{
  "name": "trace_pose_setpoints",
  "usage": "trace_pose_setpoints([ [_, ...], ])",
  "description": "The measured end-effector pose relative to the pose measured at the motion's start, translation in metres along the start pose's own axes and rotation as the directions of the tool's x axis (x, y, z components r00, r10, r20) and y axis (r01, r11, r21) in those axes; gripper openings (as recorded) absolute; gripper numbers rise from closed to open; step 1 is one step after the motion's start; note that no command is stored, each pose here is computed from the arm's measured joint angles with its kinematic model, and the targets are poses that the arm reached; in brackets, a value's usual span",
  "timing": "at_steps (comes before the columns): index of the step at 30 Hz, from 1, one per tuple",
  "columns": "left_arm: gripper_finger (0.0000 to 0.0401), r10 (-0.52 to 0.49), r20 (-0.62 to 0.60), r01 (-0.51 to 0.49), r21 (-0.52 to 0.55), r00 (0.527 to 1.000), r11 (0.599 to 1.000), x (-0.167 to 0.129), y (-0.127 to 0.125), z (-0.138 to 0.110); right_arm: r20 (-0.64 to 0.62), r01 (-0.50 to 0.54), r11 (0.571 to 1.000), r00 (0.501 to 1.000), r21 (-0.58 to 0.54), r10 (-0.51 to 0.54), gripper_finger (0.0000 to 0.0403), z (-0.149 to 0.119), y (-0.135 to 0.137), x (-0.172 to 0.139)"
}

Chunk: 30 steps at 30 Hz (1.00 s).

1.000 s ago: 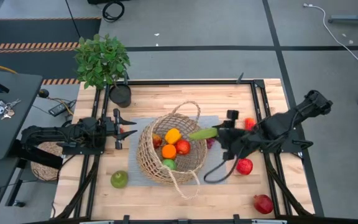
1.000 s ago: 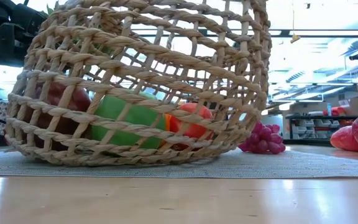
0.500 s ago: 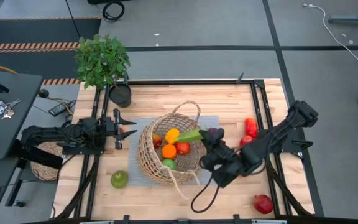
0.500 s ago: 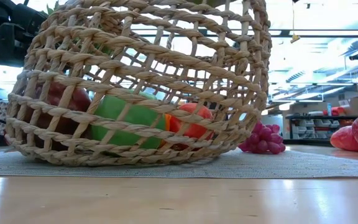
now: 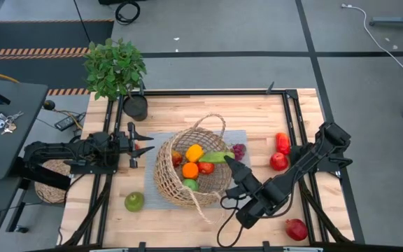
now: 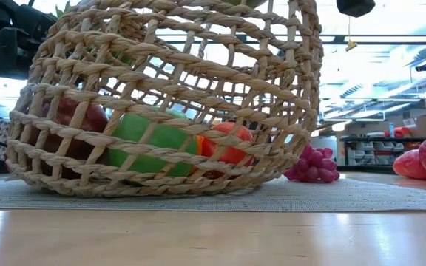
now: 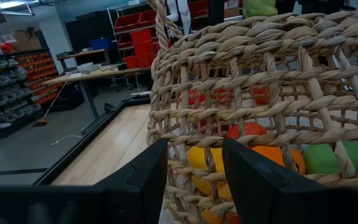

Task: Build produce basket
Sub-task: Put the green cucumber into the brown basket

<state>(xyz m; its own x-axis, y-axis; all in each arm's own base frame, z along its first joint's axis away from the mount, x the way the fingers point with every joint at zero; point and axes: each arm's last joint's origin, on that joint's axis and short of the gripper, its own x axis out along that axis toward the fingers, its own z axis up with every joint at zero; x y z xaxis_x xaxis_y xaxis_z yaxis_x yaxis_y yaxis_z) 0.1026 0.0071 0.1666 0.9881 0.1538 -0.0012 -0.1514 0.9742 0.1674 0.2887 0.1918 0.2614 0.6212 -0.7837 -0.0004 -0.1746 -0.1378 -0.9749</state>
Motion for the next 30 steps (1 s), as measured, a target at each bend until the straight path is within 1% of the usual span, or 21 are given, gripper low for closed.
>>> trace_pose_setpoints([
  [5,0.016,0.0,0.0,0.0,0.0,1.0,1.0,0.0,0.0,0.0,0.001,0.002,1.0,1.0,0.03,-0.002,0.0174,-0.001,-0.002,-0.001],
  [9,0.016,0.0,0.0,0.0,0.0,1.0,1.0,0.0,0.0,0.0,0.01,-0.007,0.995,1.0,0.094,0.007,0.0174,0.0,-0.003,-0.001],
  [11,0.016,0.0,0.0,0.0,0.0,1.0,1.0,0.0,0.0,0.0,0.022,-0.02,0.995,1.0,0.102,0.018,0.0174,0.0,-0.003,-0.002],
  [13,0.016,0.0,0.0,0.0,0.0,1.0,1.0,0.0,0.0,0.0,0.057,-0.06,0.991,0.997,0.121,0.053,0.0174,0.001,-0.003,-0.004],
  [14,0.016,0.0,0.0,0.0,0.0,1.0,1.0,0.0,0.0,0.0,0.085,-0.097,0.985,0.993,0.142,0.085,0.0174,0.001,-0.003,-0.004],
  [16,0.016,0.0,0.0,0.0,0.0,1.0,1.0,0.0,0.0,0.0,0.154,-0.199,0.954,0.974,0.225,0.167,0.0174,-0.001,-0.005,-0.003],
  [18,0.016,0.0,0.0,0.0,0.0,1.0,1.0,0.0,0.0,0.0,0.204,-0.293,0.905,0.95,0.309,0.238,0.0174,-0.005,-0.008,0.001],
  [20,0.016,0.0,0.0,0.0,0.0,1.0,1.0,0.0,0.0,0.0,0.232,-0.359,0.848,0.929,0.39,0.287,0.0174,-0.009,-0.011,0.006],
  [22,0.016,-0.001,0.0,0.001,0.0,1.0,1.0,0.0,0.0,0.0,0.257,-0.415,0.774,0.909,0.478,0.328,0.0174,-0.015,-0.015,0.011],
  [24,0.016,-0.001,0.0,0.001,0.0,1.0,1.0,0.0,0.0,0.0,0.289,-0.472,0.69,0.882,0.549,0.373,0.0174,-0.023,-0.02,0.016],
  [27,0.016,0.0,0.0,0.0,0.0,1.0,1.0,0.0,0.0,0.0,0.359,-0.566,0.551,0.821,0.614,0.443,0.0174,-0.032,-0.027,0.022],
  [30,0.016,-0.001,0.0,0.001,0.0,1.0,1.0,0.0,0.0,0.0,0.433,-0.627,0.391,0.763,0.674,0.479,0.0174,-0.044,-0.038,0.029],
])
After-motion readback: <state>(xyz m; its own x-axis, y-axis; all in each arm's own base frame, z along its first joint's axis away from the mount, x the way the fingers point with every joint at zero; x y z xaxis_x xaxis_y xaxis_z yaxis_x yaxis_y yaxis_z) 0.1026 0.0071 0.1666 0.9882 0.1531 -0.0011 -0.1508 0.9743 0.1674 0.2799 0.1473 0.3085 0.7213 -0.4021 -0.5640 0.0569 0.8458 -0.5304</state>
